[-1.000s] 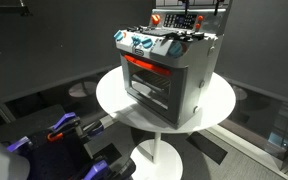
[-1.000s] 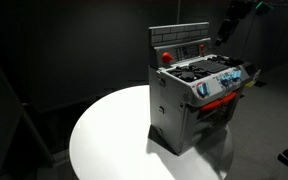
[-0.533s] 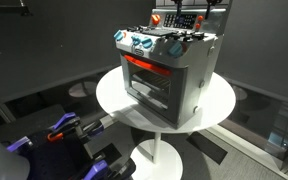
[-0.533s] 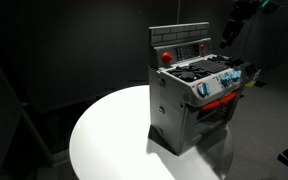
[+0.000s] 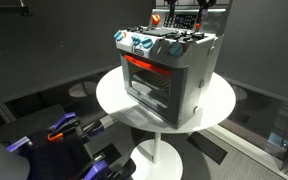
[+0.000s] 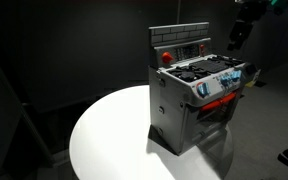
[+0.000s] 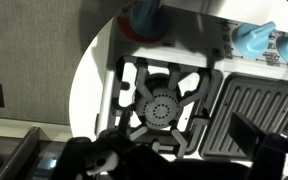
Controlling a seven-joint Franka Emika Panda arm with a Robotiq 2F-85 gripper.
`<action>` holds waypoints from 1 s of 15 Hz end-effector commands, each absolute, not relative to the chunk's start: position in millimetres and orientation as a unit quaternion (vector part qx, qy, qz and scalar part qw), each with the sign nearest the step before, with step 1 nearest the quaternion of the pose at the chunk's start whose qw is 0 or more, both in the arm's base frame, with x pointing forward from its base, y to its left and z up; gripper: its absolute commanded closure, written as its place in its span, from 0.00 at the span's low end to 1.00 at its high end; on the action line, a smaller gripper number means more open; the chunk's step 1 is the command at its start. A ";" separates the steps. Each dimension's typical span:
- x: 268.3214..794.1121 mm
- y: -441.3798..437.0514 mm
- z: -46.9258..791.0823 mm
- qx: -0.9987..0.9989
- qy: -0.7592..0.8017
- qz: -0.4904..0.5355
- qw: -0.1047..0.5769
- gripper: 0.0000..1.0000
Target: Press the top orange button on the microwave controlling panel of the stove
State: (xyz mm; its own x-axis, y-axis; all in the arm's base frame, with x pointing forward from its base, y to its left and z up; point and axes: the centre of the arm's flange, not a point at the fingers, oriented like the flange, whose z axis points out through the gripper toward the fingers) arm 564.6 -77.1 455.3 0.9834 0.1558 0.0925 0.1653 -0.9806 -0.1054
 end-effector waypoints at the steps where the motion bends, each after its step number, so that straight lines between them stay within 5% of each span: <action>1: 540.1 -71.6 468.7 -0.997 -0.049 -0.037 0.052 0.00; 15: 491.1 -65.9 495.4 -0.999 0.038 -0.020 -0.007 0.00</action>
State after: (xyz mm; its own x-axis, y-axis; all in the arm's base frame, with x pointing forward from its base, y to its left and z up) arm 508.6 -70.8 487.2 0.9974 -0.0494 0.0521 -0.0490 -0.9988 -0.0093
